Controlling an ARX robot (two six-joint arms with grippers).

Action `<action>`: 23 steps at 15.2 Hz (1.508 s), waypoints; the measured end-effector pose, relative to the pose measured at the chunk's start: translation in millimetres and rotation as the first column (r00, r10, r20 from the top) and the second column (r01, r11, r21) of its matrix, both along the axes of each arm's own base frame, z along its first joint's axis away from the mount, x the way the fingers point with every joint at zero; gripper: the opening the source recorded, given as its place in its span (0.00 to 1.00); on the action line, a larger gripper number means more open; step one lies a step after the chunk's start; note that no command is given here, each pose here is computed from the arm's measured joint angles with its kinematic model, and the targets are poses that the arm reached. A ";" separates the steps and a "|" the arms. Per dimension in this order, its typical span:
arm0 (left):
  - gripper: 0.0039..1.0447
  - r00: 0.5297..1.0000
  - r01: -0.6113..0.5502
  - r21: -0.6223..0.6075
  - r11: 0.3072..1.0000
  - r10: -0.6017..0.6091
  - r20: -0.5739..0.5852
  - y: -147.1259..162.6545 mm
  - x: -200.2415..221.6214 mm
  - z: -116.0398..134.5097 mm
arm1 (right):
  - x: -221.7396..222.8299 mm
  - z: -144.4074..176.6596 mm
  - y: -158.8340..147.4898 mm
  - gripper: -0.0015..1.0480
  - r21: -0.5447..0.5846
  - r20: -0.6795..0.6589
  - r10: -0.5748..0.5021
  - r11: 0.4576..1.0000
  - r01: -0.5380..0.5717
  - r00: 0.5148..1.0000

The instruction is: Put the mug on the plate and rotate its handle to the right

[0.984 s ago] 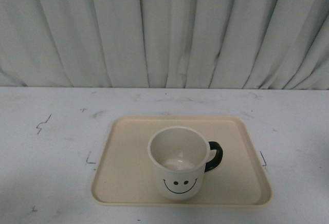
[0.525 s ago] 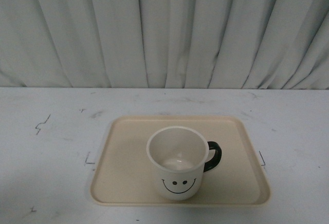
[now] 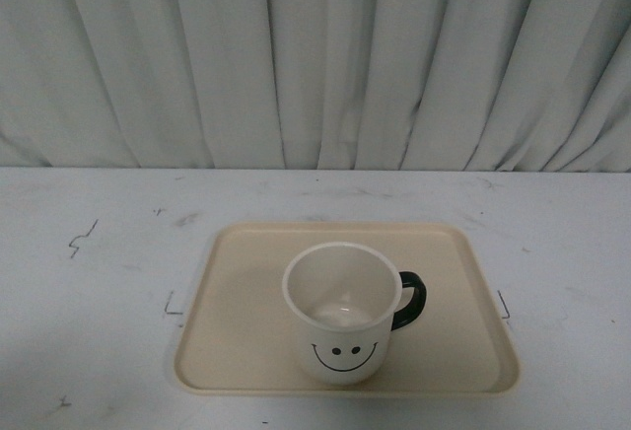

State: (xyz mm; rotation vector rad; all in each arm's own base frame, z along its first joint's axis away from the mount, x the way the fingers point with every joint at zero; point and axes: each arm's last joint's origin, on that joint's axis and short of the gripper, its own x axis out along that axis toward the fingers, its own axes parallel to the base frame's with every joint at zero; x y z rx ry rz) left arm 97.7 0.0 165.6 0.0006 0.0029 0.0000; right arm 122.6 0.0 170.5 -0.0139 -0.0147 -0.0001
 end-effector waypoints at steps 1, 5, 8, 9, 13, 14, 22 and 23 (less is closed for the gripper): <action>0.94 1.000 0.000 0.000 1.000 0.000 0.000 0.0 0.0 0.0 | -1.6 -0.4 0.0 0.02 0.000 -0.005 0.000 1.000 0.000 1.000; 0.94 1.000 0.000 0.000 1.000 0.000 0.000 0.0 0.0 0.0 | -5.9 0.5 0.0 0.02 0.000 0.002 0.000 1.000 0.000 1.000; 0.94 1.000 0.000 0.000 1.000 0.000 0.000 0.0 0.0 0.0 | -10.2 0.1 0.0 0.02 0.000 0.000 0.000 1.000 0.000 1.000; 0.94 1.000 0.000 0.000 1.000 0.000 0.000 0.0 0.0 0.0 | -11.7 -0.1 0.0 0.02 0.000 -0.001 0.000 1.000 0.000 1.000; 0.94 1.000 0.000 0.000 1.000 0.000 -0.001 0.0 0.0 -0.1 | -25.6 -0.7 0.0 0.02 0.001 0.012 0.000 1.000 0.000 1.000; 0.94 1.000 0.000 0.000 1.000 0.000 0.000 0.0 0.0 0.0 | -25.3 -4.3 0.0 0.02 0.000 -0.018 0.000 1.000 0.000 1.000; 0.94 1.000 0.000 0.000 1.000 0.000 0.000 0.0 0.0 0.0 | -25.3 -3.6 0.0 0.75 0.001 -0.011 0.000 1.000 0.000 1.000; 0.94 1.000 0.000 0.000 1.000 0.000 0.000 0.0 0.0 0.0 | -25.3 -3.7 0.0 0.80 0.001 -0.011 0.000 1.000 0.000 1.000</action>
